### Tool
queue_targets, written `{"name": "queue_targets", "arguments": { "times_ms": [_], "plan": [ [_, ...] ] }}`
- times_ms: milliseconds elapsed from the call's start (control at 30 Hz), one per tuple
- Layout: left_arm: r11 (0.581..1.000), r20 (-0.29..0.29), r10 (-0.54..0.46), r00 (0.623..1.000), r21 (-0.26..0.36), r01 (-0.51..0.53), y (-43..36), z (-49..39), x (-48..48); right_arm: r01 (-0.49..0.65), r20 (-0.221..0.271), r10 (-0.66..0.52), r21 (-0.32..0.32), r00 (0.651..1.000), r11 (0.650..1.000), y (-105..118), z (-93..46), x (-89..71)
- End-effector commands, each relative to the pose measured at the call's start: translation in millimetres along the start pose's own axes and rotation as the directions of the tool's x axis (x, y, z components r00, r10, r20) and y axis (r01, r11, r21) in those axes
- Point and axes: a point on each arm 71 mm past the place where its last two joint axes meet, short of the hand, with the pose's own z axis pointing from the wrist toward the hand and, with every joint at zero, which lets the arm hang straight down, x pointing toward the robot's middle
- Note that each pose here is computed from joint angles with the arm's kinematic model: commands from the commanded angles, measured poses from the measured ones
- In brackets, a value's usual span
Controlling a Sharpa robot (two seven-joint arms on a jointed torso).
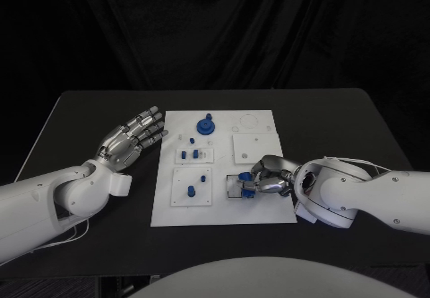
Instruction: Assemble the parts on the task board
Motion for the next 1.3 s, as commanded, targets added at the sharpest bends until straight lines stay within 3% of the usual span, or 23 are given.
{"name": "queue_targets", "arguments": {
  "times_ms": [33, 867, 1133, 1300],
  "plan": [
    [1.000, -0.007, -0.007, 1.000, 0.006, 0.007, 0.2, 0.0, 1.4, -0.015, -0.004, 0.015, 0.002, 1.000, 1.000, 1.2, 1.9, 1.3],
    [1.000, -0.026, -0.018, 1.000, 0.002, 0.018, 2.3, 4.1, 3.4, 0.018, -0.027, -0.018, 0.016, 0.999, 1.000, 3.0, 10.3, 3.8],
    [1.000, -0.027, -0.019, 0.999, -0.001, 0.019, 2.9, 4.4, 2.7, 0.024, -0.022, -0.023, 0.020, 0.999, 1.000, 1.2, 10.0, 2.6],
    [1.000, -0.028, -0.021, 0.999, -0.003, 0.021, 3.5, 3.9, 2.4, 0.010, 0.007, -0.010, 0.000, 1.000, 1.000, 0.4, 8.2, -0.5]
  ]
}}
